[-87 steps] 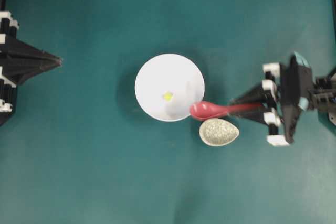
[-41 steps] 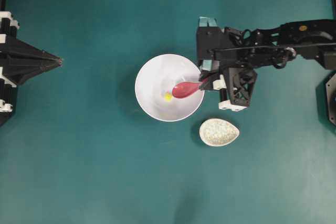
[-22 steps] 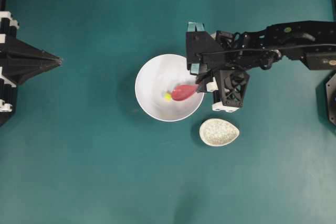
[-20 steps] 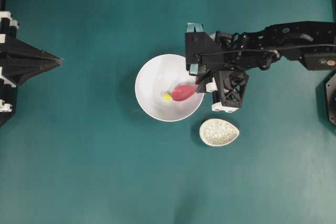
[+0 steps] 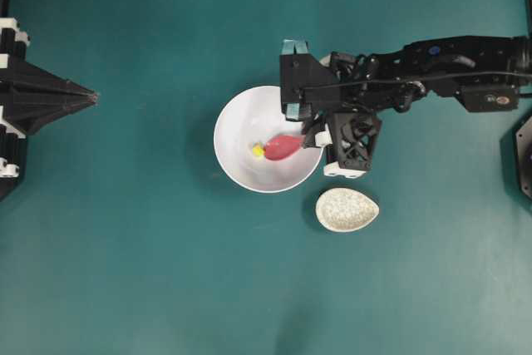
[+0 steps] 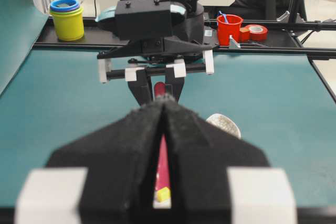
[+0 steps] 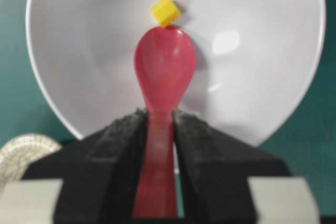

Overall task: Scoop the yellow hexagonal prism block from the bowl with a spoon using the right arm.
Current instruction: 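Push the spoon under the yellow block and tilt it up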

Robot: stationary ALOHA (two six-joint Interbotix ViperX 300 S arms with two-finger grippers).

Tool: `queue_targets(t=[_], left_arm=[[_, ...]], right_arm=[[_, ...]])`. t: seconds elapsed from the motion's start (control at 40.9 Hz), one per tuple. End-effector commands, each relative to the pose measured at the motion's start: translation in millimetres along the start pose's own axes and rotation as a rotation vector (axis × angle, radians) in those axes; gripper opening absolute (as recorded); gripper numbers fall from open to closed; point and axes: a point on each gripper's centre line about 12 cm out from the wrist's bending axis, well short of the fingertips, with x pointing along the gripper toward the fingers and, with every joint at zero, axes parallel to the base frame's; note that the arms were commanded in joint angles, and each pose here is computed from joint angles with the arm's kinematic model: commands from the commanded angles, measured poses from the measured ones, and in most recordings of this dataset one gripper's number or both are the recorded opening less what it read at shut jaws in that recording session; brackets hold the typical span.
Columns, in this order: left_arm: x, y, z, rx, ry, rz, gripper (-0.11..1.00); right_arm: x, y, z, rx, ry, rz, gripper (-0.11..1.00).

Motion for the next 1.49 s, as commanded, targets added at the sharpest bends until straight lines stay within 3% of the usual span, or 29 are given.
queue_targets(t=[0.0,0.734,1.468], left_arm=[[1.9,0.3,9.3,0.002,-0.025,0.001,0.0],[1.9,0.3,9.2,0.0,-0.023,0.001,0.0],[1.8,0.3,8.5,0.002,-0.021,0.001,0.0]], right_arm=[[-6.9,-1.1,14.1,-0.008,-0.055,-0.011,0.24],[-5.7,-8.5,34.3,-0.013,-0.196,-0.067,0.24],[-11.0,-9.7,26.9,-0.007,-0.262,-0.1,0.24]])
